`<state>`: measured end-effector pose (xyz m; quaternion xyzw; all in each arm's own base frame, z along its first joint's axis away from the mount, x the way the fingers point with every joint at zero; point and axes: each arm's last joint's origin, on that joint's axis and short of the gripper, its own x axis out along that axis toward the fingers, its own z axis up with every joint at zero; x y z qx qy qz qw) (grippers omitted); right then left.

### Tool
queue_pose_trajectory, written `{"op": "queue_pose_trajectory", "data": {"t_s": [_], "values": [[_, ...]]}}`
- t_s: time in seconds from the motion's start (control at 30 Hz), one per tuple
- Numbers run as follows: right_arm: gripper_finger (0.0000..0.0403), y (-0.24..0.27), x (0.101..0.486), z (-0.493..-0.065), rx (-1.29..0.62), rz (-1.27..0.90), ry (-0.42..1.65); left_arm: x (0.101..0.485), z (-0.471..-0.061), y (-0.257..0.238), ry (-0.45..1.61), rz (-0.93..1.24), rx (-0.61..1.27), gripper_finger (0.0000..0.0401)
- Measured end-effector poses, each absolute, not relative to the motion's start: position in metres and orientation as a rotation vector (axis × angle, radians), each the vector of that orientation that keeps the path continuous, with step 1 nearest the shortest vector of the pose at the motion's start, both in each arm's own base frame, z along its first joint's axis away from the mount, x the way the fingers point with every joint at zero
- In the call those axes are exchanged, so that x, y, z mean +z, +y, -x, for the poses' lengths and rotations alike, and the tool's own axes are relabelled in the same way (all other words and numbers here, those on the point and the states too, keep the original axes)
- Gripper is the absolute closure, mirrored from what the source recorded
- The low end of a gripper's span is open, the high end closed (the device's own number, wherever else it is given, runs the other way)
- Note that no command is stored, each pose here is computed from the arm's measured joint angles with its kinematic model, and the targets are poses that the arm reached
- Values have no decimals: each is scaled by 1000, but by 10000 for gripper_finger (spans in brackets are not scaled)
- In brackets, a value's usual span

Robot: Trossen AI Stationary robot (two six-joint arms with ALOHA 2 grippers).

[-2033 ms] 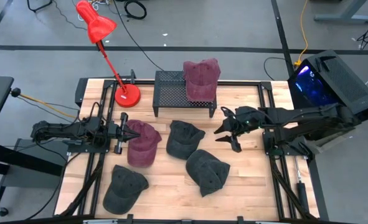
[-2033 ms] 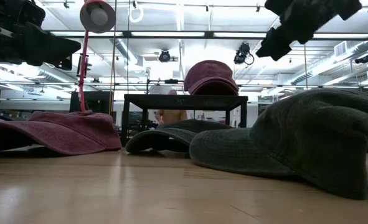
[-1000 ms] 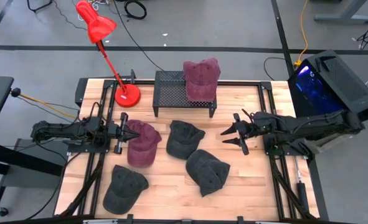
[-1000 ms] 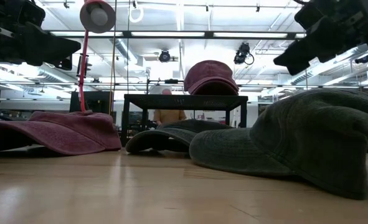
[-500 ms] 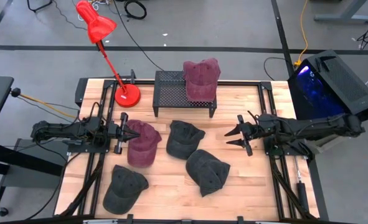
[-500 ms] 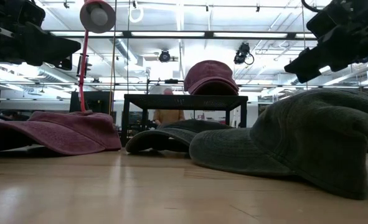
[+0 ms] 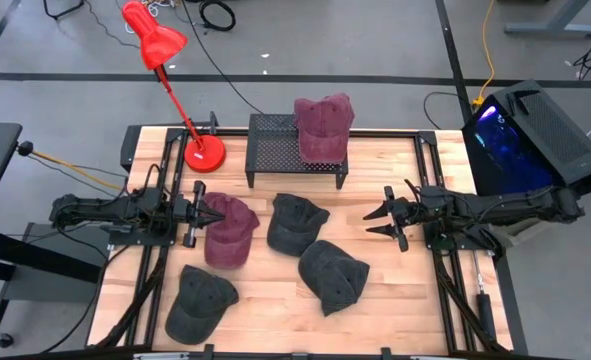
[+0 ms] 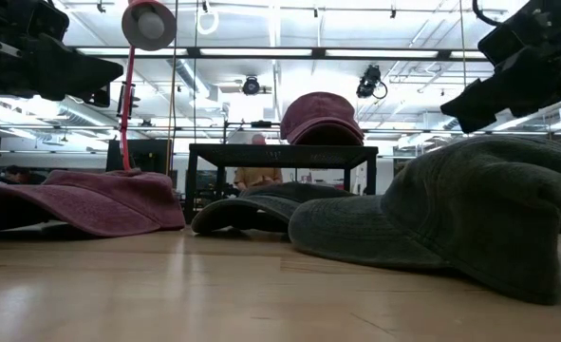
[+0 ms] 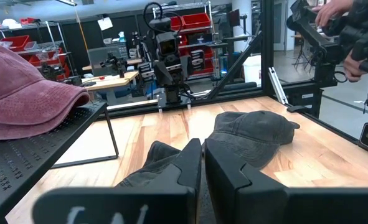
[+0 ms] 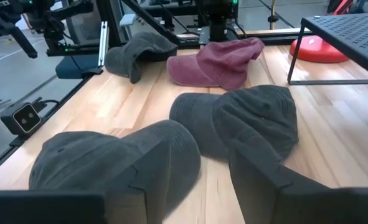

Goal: Pick & Place hat
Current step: Stack the red cap on top of the red cap on the shelf

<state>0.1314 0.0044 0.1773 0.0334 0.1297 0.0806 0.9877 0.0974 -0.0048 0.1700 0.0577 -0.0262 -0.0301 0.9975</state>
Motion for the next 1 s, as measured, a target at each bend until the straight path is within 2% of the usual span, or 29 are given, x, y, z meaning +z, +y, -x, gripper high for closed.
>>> {"op": "queue_pose_trajectory", "data": {"t_s": [0.37,1.0], "values": [[241,4,168,-125,162,-65,247,170,-97,-5,-53,-116,-60,373],[241,4,175,-120,167,-29,168,170,-97,-5,-53,-116,-60,373]]}}
